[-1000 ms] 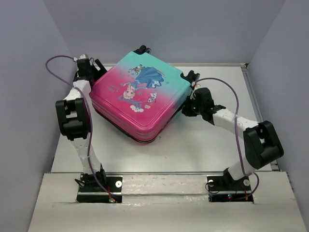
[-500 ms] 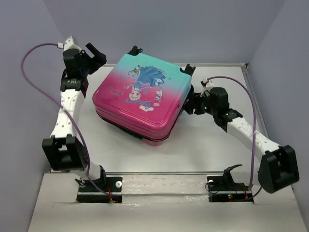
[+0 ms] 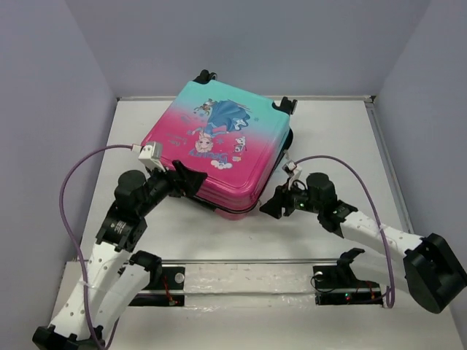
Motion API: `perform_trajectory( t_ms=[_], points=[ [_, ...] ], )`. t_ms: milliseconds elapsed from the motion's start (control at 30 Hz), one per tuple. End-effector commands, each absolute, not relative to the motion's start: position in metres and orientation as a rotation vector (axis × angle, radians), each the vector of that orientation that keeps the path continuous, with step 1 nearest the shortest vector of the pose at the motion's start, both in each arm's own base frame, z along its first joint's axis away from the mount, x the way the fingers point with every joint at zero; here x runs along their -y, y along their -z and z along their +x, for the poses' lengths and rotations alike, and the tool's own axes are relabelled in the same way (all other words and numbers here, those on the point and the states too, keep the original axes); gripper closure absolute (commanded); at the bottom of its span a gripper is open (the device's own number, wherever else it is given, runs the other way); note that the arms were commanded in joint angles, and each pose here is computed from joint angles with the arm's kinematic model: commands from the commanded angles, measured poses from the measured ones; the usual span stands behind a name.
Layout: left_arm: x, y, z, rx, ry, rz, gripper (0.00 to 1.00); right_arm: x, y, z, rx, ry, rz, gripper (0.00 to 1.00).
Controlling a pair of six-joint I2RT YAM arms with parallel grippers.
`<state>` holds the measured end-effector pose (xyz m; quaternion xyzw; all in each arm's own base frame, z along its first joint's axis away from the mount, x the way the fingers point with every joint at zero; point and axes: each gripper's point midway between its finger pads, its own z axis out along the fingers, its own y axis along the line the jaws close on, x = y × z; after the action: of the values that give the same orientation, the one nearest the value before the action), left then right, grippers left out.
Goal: Pack the luggage
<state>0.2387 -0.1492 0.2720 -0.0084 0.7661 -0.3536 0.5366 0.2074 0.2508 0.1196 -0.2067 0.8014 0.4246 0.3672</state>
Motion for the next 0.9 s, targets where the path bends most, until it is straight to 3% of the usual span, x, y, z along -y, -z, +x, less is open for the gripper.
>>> perform_trajectory(
  t_ms=[0, 267, 500, 767, 867],
  points=[
    [0.181, -0.264, 0.186, -1.842, 1.085, 0.150, 0.01, -0.272, -0.144, 0.226, -1.791, -1.136, -0.587, 0.39],
    [0.206, -0.212, 0.174, -1.965, 1.131, 0.243, 0.01, -0.281, -0.123, 0.252, -1.753, -1.075, -0.599, 0.41],
    [0.209, -0.206, 0.175, -2.003, 1.095, 0.248, 0.01, -0.284, -0.143, 0.249, -1.626, -1.124, -0.590, 0.48],
    [0.223, -0.197, 0.191, -2.004, 1.055, 0.176, 0.01, -0.293, -0.145, 0.239, -1.596, -1.240, -0.603, 0.68],
    [0.233, -0.204, 0.197, -1.957, 1.090, 0.149, 0.01, -0.295, -0.146, 0.238, -1.593, -1.264, -0.596, 0.84]
  ],
)
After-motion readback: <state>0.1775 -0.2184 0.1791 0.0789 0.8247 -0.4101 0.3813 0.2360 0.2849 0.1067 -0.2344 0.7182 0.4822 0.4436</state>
